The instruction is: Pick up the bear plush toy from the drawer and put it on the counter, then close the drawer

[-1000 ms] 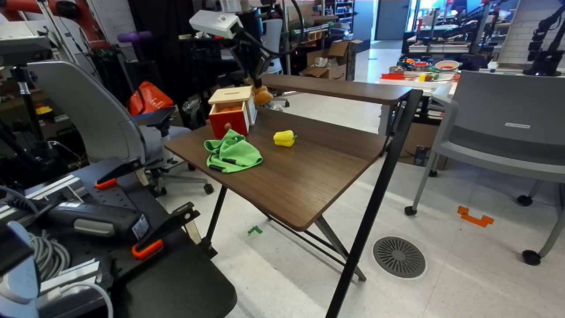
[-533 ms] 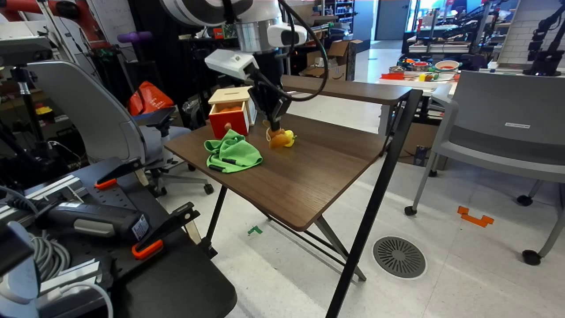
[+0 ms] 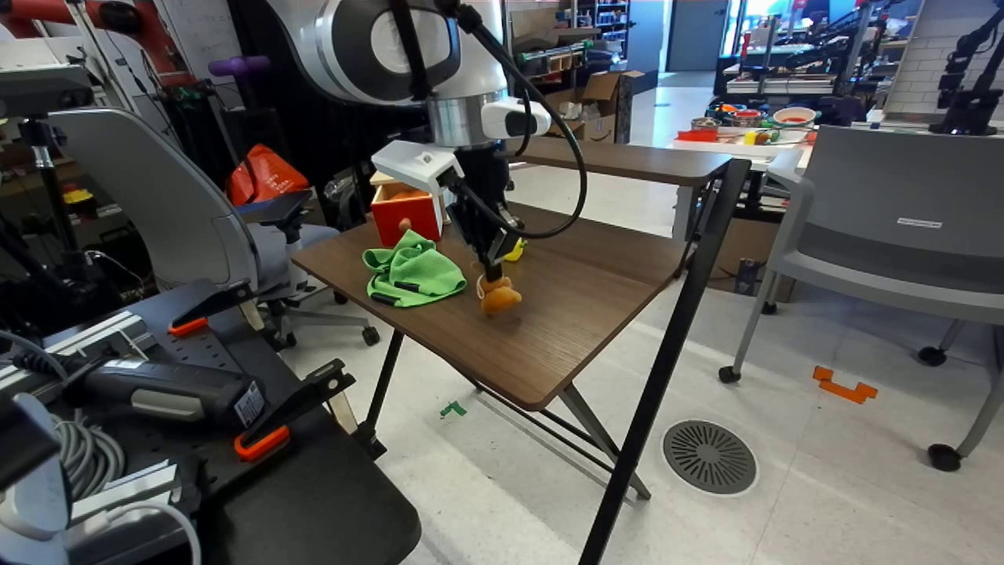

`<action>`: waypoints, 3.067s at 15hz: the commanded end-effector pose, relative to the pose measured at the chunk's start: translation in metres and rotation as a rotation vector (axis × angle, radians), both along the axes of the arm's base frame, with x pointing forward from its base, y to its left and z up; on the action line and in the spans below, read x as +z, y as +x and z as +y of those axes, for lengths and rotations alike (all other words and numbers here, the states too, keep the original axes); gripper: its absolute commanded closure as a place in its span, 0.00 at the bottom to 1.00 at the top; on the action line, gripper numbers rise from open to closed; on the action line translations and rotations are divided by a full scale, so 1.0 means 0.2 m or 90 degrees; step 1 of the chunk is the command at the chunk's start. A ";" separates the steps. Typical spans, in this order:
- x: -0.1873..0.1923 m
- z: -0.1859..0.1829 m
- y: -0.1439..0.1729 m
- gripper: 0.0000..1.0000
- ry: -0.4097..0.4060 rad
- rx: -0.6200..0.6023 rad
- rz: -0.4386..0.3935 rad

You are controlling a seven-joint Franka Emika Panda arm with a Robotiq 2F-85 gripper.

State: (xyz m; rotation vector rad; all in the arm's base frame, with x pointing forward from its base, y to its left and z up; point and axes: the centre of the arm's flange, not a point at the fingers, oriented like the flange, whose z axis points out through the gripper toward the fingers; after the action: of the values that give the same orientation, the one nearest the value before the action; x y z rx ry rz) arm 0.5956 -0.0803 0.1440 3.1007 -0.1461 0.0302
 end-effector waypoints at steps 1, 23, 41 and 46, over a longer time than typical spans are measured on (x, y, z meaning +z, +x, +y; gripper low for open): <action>0.08 0.04 0.02 0.62 0.010 0.037 -0.003; 0.13 0.88 0.09 0.00 0.122 0.701 0.157; -0.02 1.19 0.23 0.00 0.005 0.683 0.075; 0.01 1.22 0.21 0.00 0.005 0.640 0.058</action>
State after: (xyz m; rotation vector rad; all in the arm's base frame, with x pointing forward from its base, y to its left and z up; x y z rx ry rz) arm 0.6383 0.1574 0.1423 2.7759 1.4341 -0.1303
